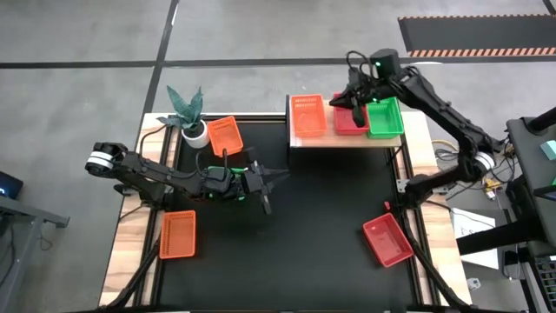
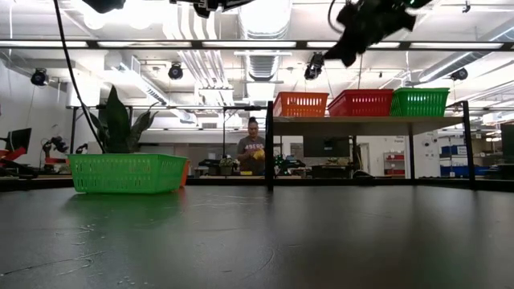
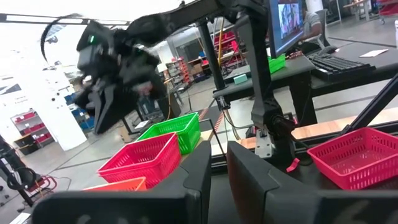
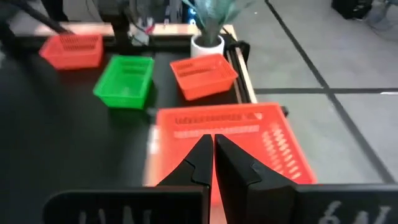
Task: Stack baskets on shelf by color
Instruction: Stack the green bin on the other green bins on the shelf
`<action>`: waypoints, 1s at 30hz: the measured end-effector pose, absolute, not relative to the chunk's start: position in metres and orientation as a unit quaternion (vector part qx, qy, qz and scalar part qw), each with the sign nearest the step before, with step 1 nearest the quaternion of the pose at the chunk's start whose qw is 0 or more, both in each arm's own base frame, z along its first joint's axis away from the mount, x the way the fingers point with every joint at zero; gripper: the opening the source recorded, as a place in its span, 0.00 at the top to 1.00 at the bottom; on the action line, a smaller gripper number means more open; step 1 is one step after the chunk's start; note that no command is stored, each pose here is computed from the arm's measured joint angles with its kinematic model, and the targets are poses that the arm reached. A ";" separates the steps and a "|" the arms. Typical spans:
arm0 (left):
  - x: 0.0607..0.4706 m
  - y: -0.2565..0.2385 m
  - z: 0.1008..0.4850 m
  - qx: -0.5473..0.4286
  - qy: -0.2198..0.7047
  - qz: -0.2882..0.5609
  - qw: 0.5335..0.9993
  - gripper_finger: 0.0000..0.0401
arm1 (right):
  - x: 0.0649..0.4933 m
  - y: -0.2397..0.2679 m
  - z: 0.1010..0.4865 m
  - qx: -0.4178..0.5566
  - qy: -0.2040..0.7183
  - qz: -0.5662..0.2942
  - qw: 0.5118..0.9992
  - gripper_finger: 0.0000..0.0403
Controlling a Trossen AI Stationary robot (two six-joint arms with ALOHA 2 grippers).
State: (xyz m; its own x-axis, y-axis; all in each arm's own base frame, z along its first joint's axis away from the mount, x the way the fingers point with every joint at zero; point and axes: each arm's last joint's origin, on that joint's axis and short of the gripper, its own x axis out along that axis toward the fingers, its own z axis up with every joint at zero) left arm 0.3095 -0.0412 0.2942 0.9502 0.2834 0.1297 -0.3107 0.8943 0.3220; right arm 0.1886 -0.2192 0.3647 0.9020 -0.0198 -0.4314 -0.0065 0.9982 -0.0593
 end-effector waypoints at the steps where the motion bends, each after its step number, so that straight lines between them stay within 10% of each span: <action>1: 0.310 -0.041 0.294 0.172 -0.040 0.153 0.972 0.91 | 0.187 -0.212 0.369 -0.020 0.219 -0.004 0.976 0.98; 8: 0.310 -0.041 0.292 0.146 -0.033 0.150 0.977 0.91 | 0.184 -0.148 0.379 -0.017 0.231 0.041 0.972 0.98; 15: 0.312 -0.042 0.287 0.127 -0.024 0.147 0.981 0.91 | 0.178 -0.107 0.381 -0.039 0.372 -0.211 0.903 0.98; 30: 0.301 -0.039 0.248 -0.099 0.240 0.211 0.942 0.91 | 0.175 -0.043 0.375 -0.020 0.427 -0.102 0.898 0.98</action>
